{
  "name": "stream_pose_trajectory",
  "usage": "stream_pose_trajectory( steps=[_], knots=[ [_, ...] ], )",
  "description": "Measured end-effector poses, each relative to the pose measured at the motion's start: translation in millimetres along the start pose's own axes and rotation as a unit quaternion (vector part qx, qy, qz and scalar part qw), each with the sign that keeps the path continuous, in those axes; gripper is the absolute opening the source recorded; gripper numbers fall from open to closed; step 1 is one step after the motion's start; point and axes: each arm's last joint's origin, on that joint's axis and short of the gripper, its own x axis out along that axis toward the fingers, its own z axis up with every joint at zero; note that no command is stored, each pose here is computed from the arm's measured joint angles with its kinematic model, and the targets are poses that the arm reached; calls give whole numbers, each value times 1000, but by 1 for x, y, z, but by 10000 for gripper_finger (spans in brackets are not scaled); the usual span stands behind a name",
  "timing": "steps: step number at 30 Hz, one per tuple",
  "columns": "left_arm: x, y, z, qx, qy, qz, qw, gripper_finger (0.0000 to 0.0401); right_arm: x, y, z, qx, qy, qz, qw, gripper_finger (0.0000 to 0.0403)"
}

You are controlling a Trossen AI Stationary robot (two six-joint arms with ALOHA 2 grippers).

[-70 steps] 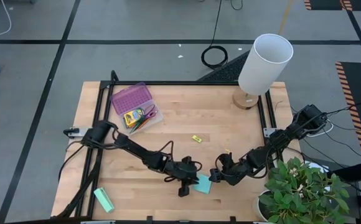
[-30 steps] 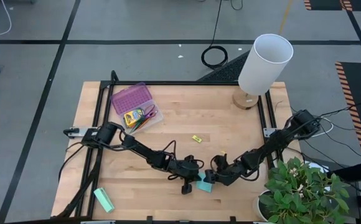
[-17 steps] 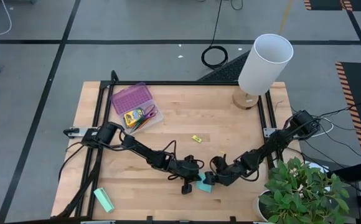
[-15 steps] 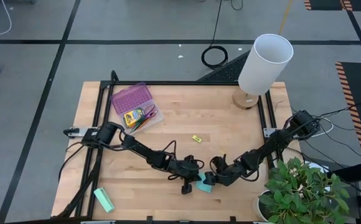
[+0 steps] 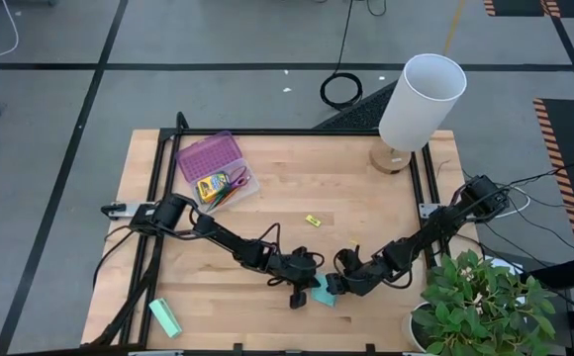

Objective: Pack school essentials
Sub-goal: Put the blue sticky notes into the supply box

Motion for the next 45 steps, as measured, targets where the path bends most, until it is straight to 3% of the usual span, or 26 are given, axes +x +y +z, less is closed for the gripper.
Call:
stream_pose_trajectory(
  steps=[8, 13, 17, 23, 28, 34, 40, 45],
  knots=[
    [-27, -6, 17, 10, 31, 4, 999, 22, -2, 4, 0, -21, 2, 13, 1000, 46],
    [-73, -15, 38, 29, 73, 23, 997, 71, -9, 12, -2, -58, 7, 39, 998, 37],
    [-102, -21, 54, 36, 54, 58, 996, 119, -14, 15, -2, -71, 7, 47, 996, 31],
    [-90, -10, 55, 20, 44, 59, 997, 152, -13, 8, 1, -12, -4, 13, 1000, 50],
    [-60, 4, 39, 6, 58, 41, 997, 117, -13, 6, 5, 25, -45, 8, 999, 127],
    [-56, 10, 30, -17, 94, 62, 994, 53, -9, 4, 7, 53, -49, 5, 997, 213],
    [-56, 7, 29, -6, 98, 46, 994, 6, -5, 4, 7, 62, -55, 15, 996, 237],
    [-52, 7, 26, 1, 104, 40, 994, 10, -1, 6, 7, 69, -55, 32, 996, 232]
  ],
)
